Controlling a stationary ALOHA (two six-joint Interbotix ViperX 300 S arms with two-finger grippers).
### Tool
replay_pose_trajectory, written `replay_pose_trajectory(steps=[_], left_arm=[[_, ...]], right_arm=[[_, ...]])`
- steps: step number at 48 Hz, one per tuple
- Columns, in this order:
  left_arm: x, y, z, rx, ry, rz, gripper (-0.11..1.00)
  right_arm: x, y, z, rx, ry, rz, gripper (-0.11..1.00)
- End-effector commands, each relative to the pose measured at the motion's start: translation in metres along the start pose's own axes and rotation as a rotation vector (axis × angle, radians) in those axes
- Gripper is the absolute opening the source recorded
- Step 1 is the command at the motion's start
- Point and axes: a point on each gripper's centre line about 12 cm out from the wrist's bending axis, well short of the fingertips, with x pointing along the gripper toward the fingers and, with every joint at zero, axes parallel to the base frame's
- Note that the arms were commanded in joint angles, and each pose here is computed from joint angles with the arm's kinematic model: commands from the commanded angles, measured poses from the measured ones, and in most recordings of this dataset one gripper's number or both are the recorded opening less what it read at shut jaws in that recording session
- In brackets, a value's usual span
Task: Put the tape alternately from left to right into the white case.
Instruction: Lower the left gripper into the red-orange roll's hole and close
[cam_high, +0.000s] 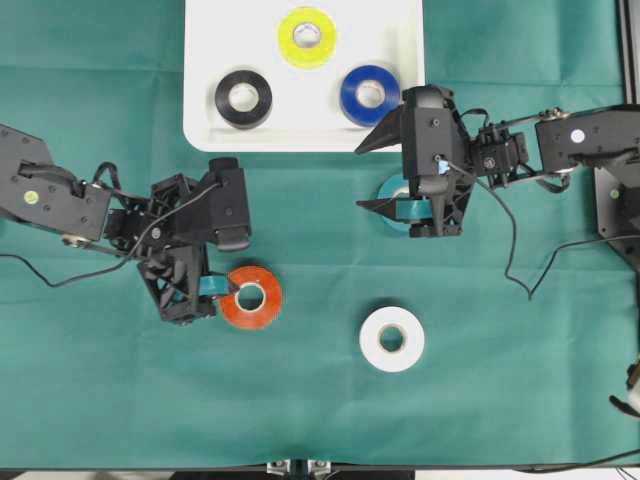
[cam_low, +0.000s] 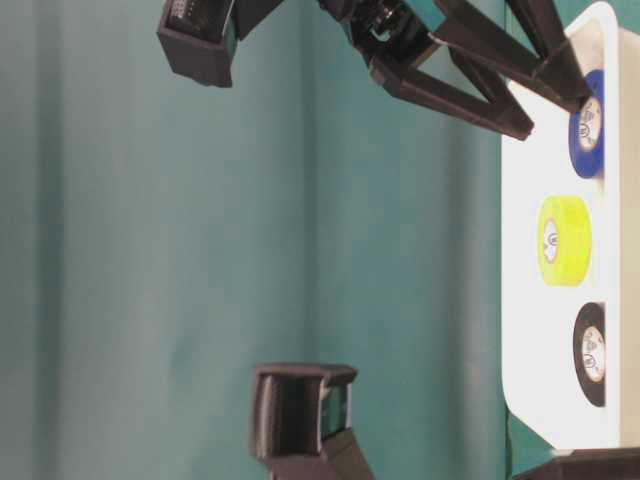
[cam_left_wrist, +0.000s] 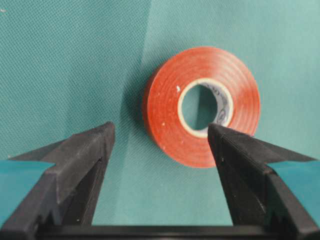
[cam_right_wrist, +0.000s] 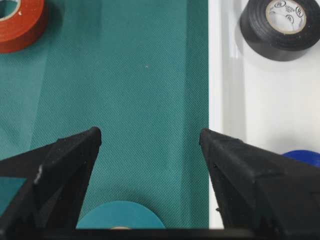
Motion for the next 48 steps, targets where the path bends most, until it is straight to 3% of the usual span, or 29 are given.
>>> replay_pose_trajectory(steps=[1,13,20,48], left_arm=[[-0.002,-0.007,0.011,-0.030,-0.031,-0.018,0.94],[0.006,-0.006,0.011,-0.149,-0.011,-0.009,0.94],[0.009,-0.005,0.008,-0.191,0.007,0.001,0.94],[0.022,-0.010,0.005,-0.188,0.030,0.005,0.94]], right_arm=[[-0.002,0.001,0.005,-0.004,-0.020,0.006,0.86],[-0.002,0.001,-0.001,-0.005,-0.009,0.008,0.86],[-0.002,0.001,-0.003,-0.008,-0.006,0.009,0.86],[-0.002,0.002,-0.002,-0.010,-0.018,0.014,0.86]])
